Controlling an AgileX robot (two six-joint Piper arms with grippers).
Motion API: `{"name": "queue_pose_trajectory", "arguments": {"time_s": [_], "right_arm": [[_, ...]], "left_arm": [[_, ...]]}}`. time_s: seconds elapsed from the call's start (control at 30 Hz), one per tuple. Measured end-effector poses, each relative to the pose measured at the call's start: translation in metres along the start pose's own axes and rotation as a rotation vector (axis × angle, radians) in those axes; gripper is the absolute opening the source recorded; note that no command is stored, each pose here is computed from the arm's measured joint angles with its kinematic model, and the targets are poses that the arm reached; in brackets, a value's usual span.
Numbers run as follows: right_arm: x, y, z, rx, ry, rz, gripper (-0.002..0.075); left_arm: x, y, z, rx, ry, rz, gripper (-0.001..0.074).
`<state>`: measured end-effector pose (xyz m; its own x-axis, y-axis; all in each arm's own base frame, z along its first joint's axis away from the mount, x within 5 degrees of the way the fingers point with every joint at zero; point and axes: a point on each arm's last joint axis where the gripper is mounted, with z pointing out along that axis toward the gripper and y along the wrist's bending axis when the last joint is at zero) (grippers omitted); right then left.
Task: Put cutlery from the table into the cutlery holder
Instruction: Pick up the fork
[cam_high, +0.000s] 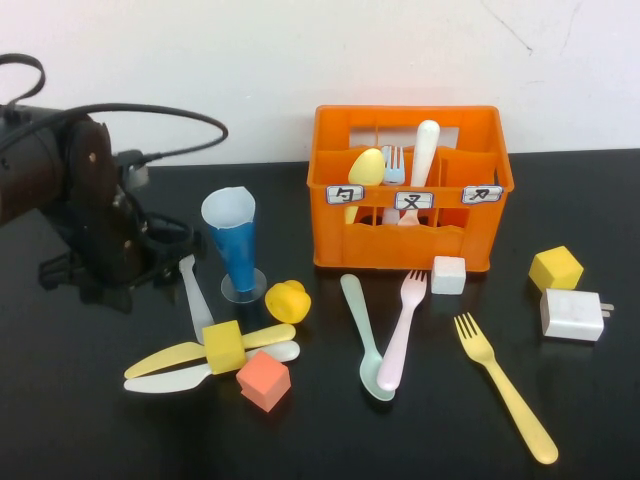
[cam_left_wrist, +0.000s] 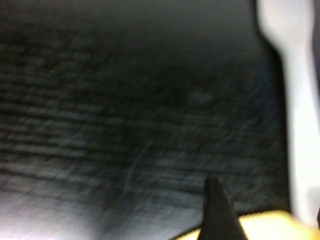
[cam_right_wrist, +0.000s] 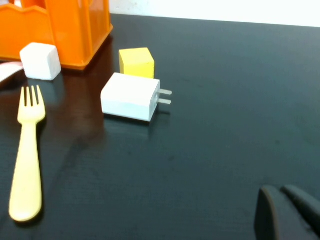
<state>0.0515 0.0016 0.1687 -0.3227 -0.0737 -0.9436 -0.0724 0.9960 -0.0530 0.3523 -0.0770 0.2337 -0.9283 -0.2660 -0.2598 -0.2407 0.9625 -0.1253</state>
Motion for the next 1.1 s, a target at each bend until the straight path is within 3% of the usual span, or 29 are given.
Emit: {"name": "queue_pose_trajectory", "arguments": {"time_s": [0.3,0.63,1.1], "right_arm": [[0.000,0.000,0.000,0.000,0.000,0.000,-0.0003],[0.000,0.000,0.000,0.000,0.000,0.000,-0.0003],[0.000,0.000,0.000,0.000,0.000,0.000,-0.0003]], "left_arm": [[0.019,-0.006,0.008,-0.026,0.086,0.195,0.0300],[0.009,-0.016,0.012,0.070,-0.034,0.056,0.0292],[0.010,-0.020,0.046,0.072,0.034,0.002,0.0292]]}}
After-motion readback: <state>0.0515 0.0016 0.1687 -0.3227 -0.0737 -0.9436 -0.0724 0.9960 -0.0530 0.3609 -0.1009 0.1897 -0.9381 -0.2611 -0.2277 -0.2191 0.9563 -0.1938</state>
